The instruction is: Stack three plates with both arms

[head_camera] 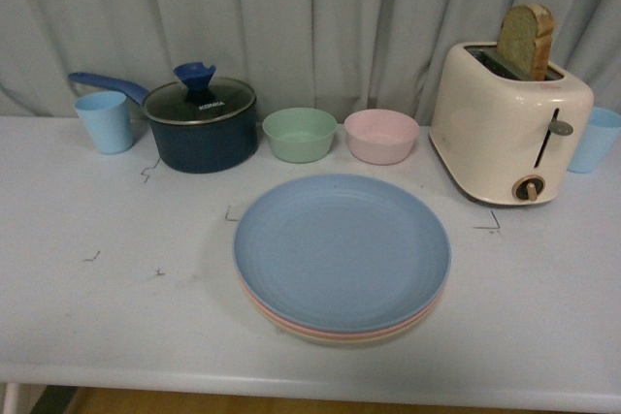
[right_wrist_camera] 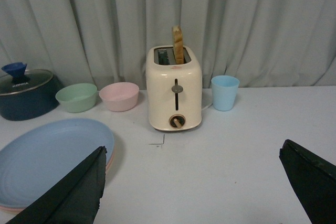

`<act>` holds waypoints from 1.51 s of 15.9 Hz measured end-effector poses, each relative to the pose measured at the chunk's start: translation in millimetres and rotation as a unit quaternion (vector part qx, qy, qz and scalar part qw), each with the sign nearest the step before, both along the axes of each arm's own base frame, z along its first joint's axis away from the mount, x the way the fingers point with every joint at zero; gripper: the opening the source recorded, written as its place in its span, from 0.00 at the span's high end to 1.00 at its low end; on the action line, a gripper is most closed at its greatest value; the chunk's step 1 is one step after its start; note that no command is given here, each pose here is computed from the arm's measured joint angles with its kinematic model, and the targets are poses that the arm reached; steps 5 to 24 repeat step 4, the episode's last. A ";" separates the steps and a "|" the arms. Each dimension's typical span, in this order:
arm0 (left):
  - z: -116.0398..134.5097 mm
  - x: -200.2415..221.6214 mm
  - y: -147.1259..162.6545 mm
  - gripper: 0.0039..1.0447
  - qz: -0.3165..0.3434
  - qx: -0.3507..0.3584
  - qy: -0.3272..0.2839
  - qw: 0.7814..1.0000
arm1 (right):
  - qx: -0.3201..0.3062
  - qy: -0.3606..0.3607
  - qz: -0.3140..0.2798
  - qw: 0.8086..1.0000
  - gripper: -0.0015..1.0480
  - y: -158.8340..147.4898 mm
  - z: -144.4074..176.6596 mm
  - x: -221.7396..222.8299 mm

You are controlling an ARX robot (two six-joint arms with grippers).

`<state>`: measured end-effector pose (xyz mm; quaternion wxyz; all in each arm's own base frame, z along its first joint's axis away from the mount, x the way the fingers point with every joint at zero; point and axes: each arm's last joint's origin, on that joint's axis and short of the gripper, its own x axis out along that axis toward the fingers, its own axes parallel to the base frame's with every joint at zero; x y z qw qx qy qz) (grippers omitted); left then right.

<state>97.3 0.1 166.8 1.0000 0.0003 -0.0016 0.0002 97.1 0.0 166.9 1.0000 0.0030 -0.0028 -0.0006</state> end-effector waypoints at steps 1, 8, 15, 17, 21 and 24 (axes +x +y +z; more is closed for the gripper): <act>0.0 0.0 0.0 0.06 0.000 0.000 0.000 1.000 | 0.000 0.000 0.000 1.000 0.05 0.0 0.0 0.0; 0.0 0.0 0.0 0.06 0.000 0.000 0.000 1.000 | 0.000 0.000 0.000 1.000 0.06 0.0 0.0 0.0; 0.0 0.0 0.0 0.06 0.000 0.000 0.000 1.000 | 0.000 0.000 0.000 1.000 0.06 0.0 0.0 0.0; 0.0 0.0 0.0 0.06 0.000 0.000 0.000 1.000 | 0.000 0.000 0.000 1.000 0.06 0.0 0.0 0.0; 0.0 0.0 0.0 0.06 0.000 0.000 0.000 1.000 | 0.000 0.000 0.000 1.000 0.06 0.0 0.0 0.0; 0.0 0.0 0.0 0.06 0.000 0.000 0.000 1.000 | 0.000 0.000 0.000 1.000 0.06 0.0 0.0 0.0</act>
